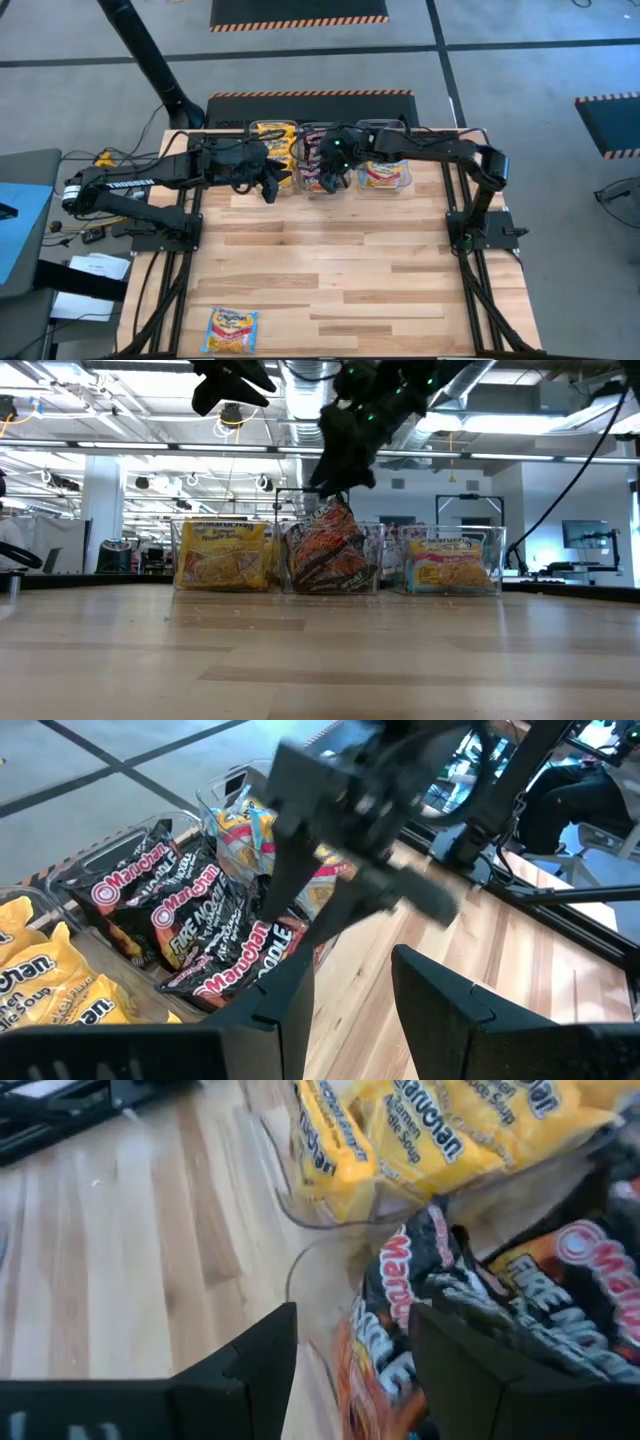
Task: Sort Maruchan noodles
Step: Put the black noodle pack in the middle transparent bin
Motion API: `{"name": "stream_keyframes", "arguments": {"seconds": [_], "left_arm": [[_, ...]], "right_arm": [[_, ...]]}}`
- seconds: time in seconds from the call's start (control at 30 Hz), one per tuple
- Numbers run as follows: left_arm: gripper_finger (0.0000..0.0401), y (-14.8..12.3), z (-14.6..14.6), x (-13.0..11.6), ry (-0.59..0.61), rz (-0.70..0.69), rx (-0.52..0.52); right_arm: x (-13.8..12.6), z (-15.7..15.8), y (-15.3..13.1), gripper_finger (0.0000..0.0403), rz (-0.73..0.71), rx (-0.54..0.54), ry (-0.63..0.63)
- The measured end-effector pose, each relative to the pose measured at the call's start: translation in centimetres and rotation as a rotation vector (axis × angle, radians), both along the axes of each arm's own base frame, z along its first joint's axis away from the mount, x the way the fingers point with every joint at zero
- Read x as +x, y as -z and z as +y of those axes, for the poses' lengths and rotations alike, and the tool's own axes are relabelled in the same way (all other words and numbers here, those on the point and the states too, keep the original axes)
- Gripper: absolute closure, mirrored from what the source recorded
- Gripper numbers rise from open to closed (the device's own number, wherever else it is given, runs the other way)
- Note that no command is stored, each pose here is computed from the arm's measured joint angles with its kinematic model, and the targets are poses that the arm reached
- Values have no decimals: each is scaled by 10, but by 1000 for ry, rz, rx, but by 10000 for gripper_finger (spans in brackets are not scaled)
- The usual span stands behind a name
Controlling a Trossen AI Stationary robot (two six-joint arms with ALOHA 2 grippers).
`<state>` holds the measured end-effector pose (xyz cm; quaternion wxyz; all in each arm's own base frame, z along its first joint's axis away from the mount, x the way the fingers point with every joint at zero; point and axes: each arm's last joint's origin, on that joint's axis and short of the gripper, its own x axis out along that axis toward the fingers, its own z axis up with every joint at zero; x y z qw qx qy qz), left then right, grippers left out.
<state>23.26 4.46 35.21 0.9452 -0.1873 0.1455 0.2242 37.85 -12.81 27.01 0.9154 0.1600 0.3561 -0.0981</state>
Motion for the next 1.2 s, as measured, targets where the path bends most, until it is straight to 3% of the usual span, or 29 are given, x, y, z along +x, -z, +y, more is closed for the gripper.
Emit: {"name": "stream_keyframes", "arguments": {"seconds": [0.2, 0.37, 0.63, 0.87, 1.07, 1.2], "left_arm": [[279, 0, 0, 0, 1, 5, -1], [279, 2, 0, -1, 2, 24, -5], [279, 3, 0, -1, 3, 33, -6], [279, 5, 0, -2, 2, 55, -9], [279, 8, -1, -4, 2, 95, -16], [279, 9, -1, -4, 10, 105, -21]], "right_arm": [[8, 2, 25, 204, 90, 74, 34], [3, 0, 27, 221, 143, 79, 103], [-7, -1, 32, 244, 237, 195, 211], [-7, 2, 32, 252, 235, 295, 250], [-7, 2, 33, 253, 240, 301, 252], [-10, 3, 18, 253, 172, 287, 243]]}}
